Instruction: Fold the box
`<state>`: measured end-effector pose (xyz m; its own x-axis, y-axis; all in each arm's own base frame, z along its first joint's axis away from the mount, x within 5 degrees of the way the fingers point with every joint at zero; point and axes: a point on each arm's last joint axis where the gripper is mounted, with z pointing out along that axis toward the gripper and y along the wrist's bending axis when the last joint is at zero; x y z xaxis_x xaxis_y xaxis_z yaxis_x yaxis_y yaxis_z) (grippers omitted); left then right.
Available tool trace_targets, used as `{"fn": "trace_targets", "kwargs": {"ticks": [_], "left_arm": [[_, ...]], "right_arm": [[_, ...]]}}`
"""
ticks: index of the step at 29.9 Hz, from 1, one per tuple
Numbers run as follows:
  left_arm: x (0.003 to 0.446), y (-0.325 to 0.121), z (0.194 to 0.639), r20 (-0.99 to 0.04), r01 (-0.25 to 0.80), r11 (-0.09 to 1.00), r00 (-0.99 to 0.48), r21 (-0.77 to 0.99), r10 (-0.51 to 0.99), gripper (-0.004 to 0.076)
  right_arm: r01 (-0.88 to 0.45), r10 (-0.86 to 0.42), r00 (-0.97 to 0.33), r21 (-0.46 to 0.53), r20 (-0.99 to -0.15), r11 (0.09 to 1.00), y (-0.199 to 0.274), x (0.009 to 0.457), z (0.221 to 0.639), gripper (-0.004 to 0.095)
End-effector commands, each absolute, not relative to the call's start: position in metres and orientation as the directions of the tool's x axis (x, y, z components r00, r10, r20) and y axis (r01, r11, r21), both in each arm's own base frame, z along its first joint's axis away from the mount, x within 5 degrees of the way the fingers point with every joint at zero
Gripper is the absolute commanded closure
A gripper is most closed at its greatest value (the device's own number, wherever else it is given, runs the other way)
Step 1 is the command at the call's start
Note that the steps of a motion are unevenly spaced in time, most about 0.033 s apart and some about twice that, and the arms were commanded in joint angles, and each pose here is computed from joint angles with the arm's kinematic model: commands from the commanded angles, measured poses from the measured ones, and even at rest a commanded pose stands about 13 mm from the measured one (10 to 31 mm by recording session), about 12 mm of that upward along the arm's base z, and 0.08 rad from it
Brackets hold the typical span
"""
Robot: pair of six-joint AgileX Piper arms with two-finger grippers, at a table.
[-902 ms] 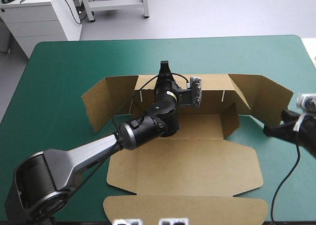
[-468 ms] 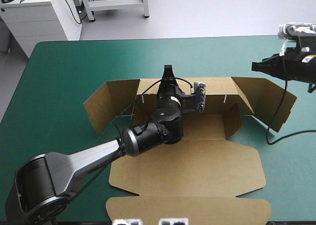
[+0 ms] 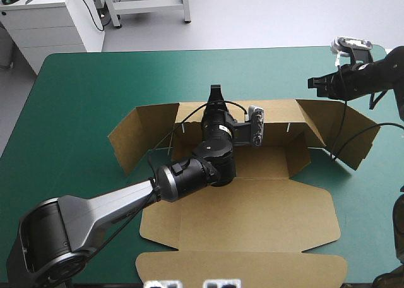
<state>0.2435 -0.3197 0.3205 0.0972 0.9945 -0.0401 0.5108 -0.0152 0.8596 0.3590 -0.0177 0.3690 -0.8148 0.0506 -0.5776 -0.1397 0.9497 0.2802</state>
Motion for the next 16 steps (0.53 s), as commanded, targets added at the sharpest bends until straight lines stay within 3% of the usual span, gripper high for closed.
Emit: {"fn": "trace_targets", "kwargs": {"ticks": [1, 7, 16], "left_arm": [[0.235, -0.318, 0.342, -0.128, 0.502, 0.052, 0.117, 0.863, 0.985, 0.0732], [0.235, -0.318, 0.342, -0.128, 0.502, 0.052, 0.117, 0.863, 0.985, 0.0732], [0.235, -0.318, 0.342, -0.132, 0.502, 0.056, 0.116, 0.863, 0.984, 0.0732]], "right_arm": [[-0.175, 0.047, -0.768, 0.281, -0.638, 0.944, -0.014, 0.351, 0.393, 0.0926], [-0.192, -0.050, -0.854, 0.224, -0.517, 0.955, -0.017, 0.338, 0.382, 0.0926], [-0.230, -0.089, -0.851, 0.216, -0.518, 0.949, -0.012, 0.312, 0.384, 0.0926]]}}
